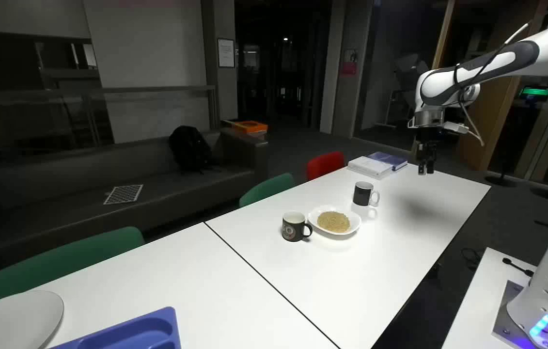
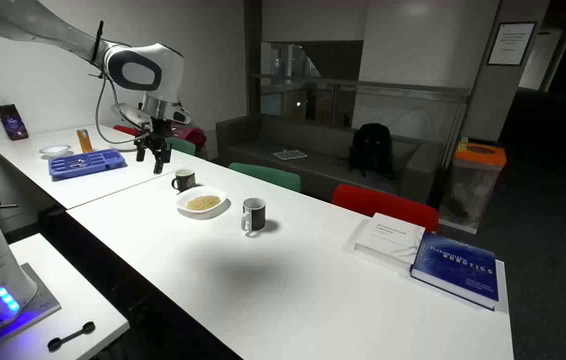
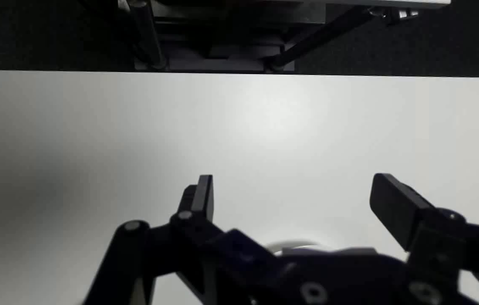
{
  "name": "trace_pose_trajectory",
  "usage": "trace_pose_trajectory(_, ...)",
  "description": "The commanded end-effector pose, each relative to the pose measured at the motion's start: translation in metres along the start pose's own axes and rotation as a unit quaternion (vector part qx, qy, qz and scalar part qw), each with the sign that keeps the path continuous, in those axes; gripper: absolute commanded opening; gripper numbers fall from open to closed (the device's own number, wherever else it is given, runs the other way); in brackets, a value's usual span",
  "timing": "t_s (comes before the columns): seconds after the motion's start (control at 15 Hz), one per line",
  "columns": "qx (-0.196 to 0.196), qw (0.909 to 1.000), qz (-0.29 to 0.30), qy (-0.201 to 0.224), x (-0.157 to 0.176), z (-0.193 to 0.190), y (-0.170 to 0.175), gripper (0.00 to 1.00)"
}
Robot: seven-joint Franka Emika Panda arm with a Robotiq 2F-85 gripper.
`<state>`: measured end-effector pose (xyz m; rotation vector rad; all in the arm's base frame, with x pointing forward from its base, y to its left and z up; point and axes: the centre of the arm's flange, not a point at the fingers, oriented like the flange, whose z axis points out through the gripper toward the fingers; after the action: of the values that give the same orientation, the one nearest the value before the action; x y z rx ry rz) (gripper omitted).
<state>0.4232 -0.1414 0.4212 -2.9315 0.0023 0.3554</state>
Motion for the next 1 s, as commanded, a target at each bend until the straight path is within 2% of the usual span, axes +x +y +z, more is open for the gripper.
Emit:
trace_pose_trajectory(0.0,0.0,1.0,0.0,0.0,0.0,0.0,0.0,1.0)
trace_pose_trajectory(0.33,0.0,1.0,0.0,0.0,0.0,0.0,0.0,1.0)
trace_pose_trajectory(0.47,-0.021,0.9979,0.026,0.055,0.009,0.001,0.007,1.0)
trace_pose_trajectory(0.6,-0.056,0.991,0.048,0.112,0.027,0.002,0.024,1.0)
trace_pose_trajectory(0.8,-0.106,0.9738,0.055,0.194,0.051,0.007,0.054,1.0)
trace_pose_trajectory(0.93,-0.153,0.9643,0.029,0.215,0.063,0.015,0.078,1.0)
